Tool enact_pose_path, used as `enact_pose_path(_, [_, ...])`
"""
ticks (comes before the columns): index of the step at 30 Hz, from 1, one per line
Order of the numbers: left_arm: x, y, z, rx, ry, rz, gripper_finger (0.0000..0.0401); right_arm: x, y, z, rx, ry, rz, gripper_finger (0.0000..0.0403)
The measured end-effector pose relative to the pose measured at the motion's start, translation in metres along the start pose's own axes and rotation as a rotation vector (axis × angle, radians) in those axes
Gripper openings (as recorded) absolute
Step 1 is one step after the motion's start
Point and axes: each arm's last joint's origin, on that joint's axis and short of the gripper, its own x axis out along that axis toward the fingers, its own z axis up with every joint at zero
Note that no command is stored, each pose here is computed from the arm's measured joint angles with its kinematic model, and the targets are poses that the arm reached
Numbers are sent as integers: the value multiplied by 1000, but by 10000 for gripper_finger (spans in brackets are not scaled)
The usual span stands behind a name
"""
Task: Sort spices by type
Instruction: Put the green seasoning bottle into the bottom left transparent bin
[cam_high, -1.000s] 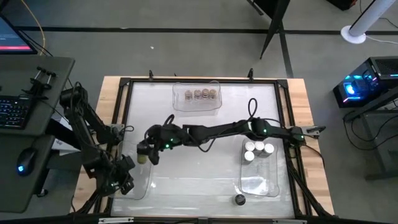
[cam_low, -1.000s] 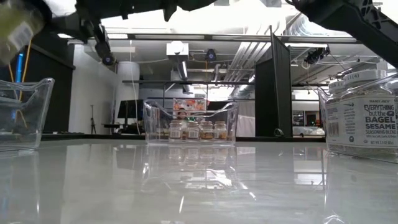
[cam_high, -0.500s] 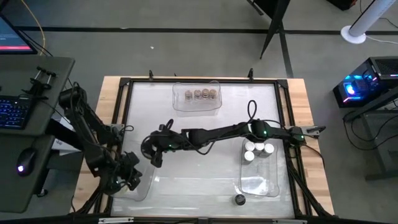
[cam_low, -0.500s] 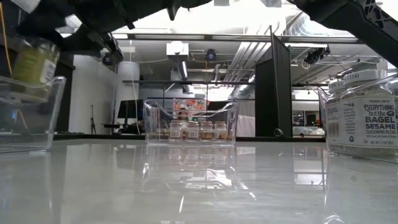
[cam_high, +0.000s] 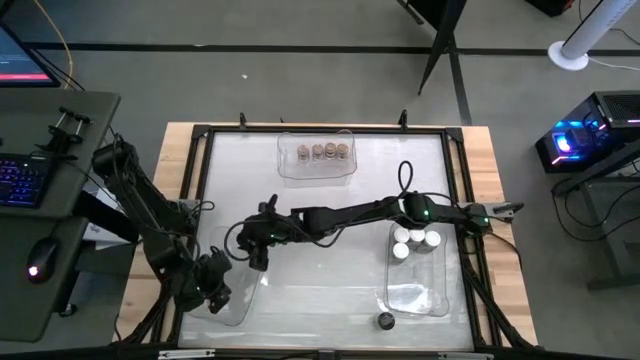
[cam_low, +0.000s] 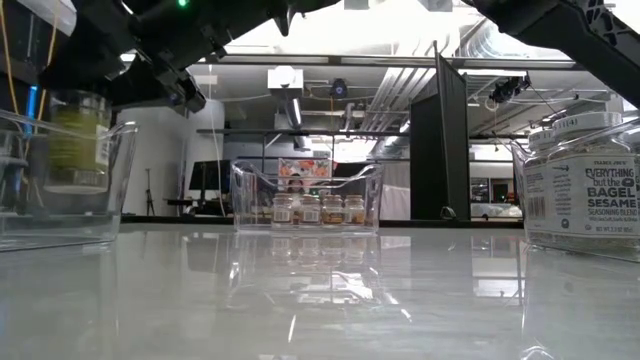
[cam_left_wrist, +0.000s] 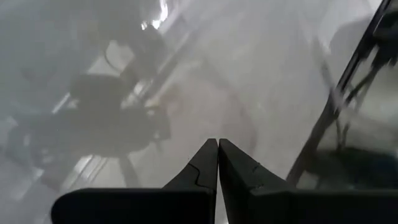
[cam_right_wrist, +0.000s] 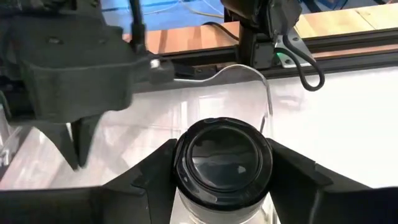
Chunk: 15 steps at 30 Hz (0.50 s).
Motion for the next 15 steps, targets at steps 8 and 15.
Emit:
enact_pose_path(8, [13,-14,-17,70,171,-101,0,-1,1,0,-18,7,37,199])
enact_pose_path(15, [31,-31,-14,88,165,-218,0,-1,5,0,-53,18,105,199])
